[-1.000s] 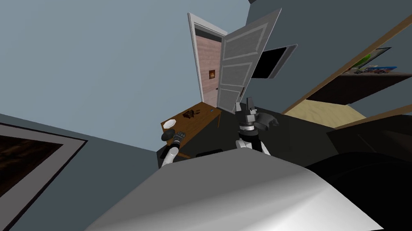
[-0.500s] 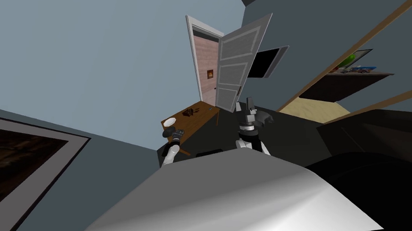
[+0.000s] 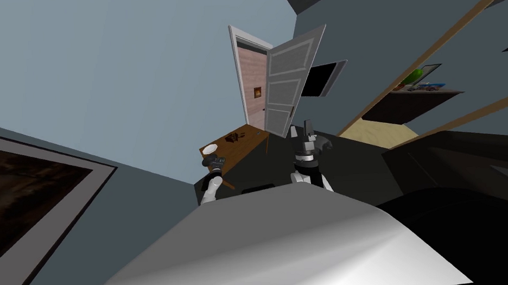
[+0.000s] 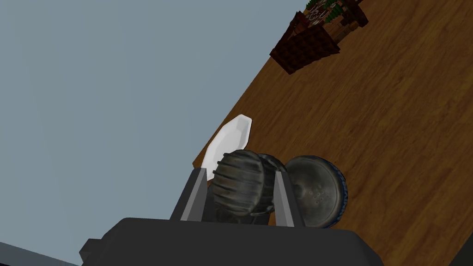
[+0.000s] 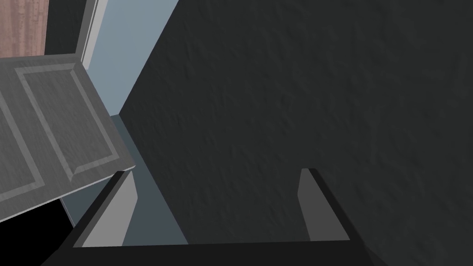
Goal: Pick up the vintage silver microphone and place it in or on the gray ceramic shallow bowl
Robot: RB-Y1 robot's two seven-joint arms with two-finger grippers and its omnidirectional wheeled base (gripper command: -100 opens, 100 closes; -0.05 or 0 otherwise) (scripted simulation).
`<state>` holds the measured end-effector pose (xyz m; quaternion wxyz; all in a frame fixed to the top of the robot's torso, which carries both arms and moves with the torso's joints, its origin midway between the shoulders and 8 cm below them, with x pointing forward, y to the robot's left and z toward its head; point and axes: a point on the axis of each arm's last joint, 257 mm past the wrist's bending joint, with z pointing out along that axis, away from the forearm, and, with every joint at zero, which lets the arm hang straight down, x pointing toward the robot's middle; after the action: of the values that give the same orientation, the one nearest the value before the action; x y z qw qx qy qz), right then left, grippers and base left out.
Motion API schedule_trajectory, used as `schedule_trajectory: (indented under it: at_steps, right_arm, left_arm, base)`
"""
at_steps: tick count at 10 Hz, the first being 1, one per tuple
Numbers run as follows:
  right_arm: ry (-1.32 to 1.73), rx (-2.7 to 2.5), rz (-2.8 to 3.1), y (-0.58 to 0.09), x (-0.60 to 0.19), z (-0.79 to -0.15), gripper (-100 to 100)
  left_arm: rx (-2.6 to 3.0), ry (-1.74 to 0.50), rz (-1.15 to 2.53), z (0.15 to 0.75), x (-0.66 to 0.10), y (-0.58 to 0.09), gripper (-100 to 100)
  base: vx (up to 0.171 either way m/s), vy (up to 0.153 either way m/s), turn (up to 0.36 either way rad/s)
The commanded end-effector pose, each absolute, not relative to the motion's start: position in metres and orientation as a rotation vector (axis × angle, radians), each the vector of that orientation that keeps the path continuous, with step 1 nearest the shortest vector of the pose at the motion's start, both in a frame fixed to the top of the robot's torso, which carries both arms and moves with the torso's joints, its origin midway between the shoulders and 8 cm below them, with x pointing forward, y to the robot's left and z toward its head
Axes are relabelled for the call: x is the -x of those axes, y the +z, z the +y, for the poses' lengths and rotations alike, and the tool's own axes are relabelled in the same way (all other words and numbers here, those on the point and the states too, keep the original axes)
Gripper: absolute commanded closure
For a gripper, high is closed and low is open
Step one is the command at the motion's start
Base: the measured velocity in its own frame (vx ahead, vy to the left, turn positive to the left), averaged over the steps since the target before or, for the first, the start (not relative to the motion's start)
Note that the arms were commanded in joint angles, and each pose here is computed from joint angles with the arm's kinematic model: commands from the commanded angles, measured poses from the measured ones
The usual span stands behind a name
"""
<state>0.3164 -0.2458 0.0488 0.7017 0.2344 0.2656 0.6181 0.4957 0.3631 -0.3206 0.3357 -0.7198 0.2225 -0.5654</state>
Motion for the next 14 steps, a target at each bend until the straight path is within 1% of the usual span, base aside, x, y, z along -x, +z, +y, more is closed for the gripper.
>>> schedule_trajectory:
  at_steps: [1,3,7,11,14]
  right_arm:
    - [1.376,-0.522,0.591,0.049,-0.316,-0.246,0]
    - [1.376,-0.522,0.591,0.049,-0.316,-0.246,0]
    - [1.376,-0.522,0.591,0.049,-0.316,-0.246,0]
    - [1.376,-0.522,0.591,0.049,-0.316,-0.246,0]
    - [1.376,-0.522,0.591,0.049,-0.316,-0.246,0]
  left_arm:
    - [1.861,-1.501,0.507,0.370,-0.500,-0.312,100]
    - [1.851,-1.515,0.458,0.376,-0.502,-0.307,100]
    - [1.837,-1.543,0.280,0.400,-0.502,-0.303,100]
    - [1.844,-1.538,0.151,0.422,-0.495,-0.311,100]
    - [1.862,-1.510,0.026,0.446,-0.482,-0.328,100]
  base:
    - [-0.114,0.031,-0.087]
    - [-0.094,0.038,-0.049]
    - [-0.044,0.048,-0.074]
    - [0.011,0.045,-0.063]
    - [0.060,0.077,-0.096]
